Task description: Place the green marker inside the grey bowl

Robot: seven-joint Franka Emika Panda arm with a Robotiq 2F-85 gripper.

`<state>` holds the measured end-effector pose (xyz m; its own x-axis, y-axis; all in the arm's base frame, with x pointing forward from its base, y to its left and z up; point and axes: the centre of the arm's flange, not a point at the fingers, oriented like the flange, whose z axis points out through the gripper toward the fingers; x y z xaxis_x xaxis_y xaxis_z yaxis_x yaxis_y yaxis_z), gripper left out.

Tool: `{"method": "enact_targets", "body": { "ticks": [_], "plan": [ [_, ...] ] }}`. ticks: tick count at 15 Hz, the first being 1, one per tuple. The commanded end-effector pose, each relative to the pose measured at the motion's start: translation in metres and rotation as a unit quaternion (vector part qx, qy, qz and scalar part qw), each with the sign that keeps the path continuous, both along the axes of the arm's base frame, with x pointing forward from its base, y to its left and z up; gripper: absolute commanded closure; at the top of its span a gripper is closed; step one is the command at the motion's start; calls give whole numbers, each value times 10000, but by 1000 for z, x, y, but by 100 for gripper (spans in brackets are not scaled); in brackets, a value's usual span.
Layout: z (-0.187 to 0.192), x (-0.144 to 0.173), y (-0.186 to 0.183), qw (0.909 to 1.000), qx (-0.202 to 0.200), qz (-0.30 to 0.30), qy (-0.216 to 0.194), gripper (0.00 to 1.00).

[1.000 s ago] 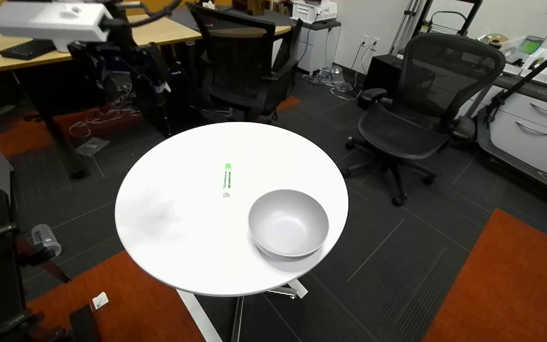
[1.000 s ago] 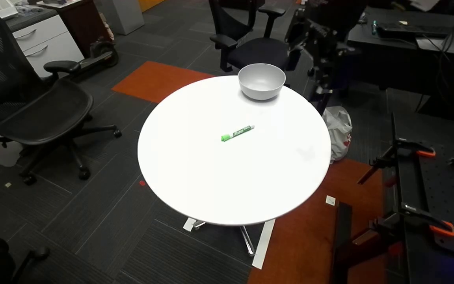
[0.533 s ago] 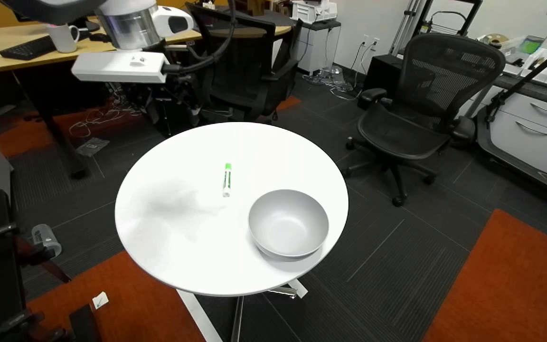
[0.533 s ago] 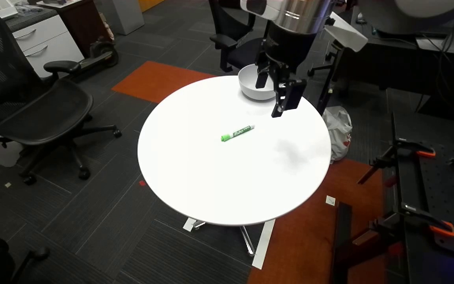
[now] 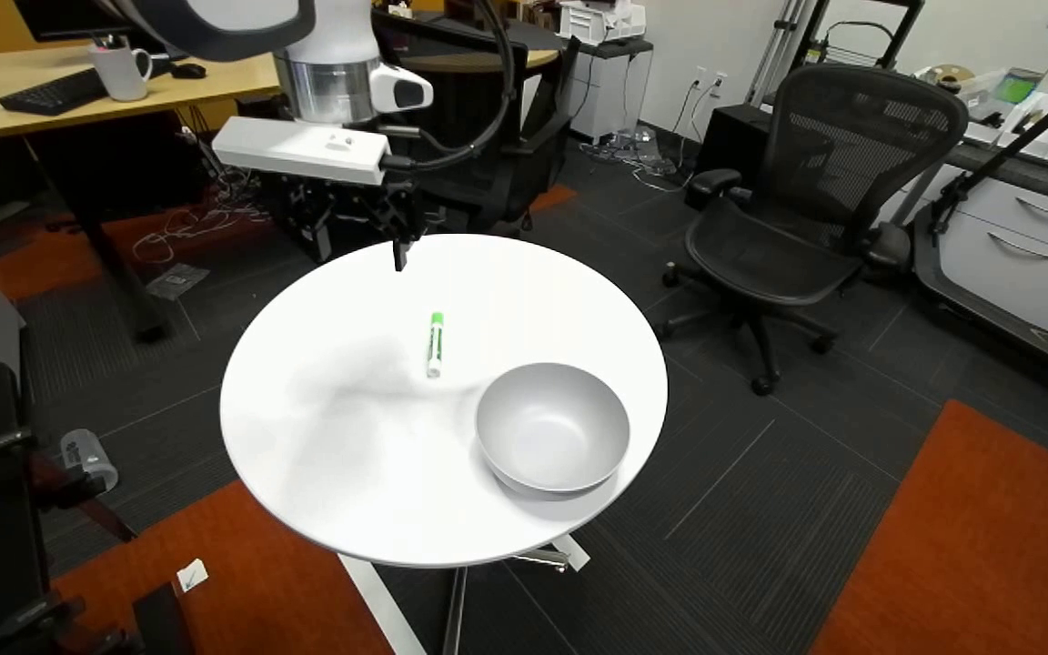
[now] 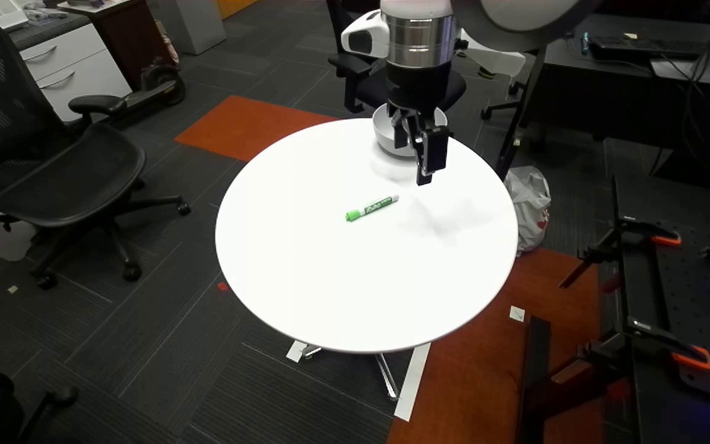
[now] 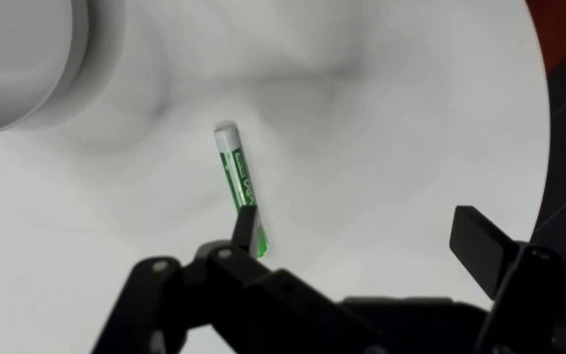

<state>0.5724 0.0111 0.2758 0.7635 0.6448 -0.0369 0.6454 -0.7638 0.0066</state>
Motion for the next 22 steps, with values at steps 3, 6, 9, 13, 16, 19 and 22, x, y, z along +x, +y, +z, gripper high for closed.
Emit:
{"method": "enact_targets", "body": {
  "ticks": [3, 6, 9, 13, 16, 19, 22],
  "plan": [
    [-7, 3, -4, 9977, -1, 175, 659, 0],
    [-9, 7, -4, 9960, -1, 226, 867, 0],
    [-10, 8, -4, 9959, -4, 234, 878, 0],
    [-23, 17, -9, 9942, -194, 676, 818, 0],
    [-42, 27, -17, 9889, -412, 1204, 763, 0],
    [-62, 39, -24, 9832, -477, 1680, 534, 0],
    [-83, 55, -30, 9780, -368, 2046, 177, 0]
  ]
}}
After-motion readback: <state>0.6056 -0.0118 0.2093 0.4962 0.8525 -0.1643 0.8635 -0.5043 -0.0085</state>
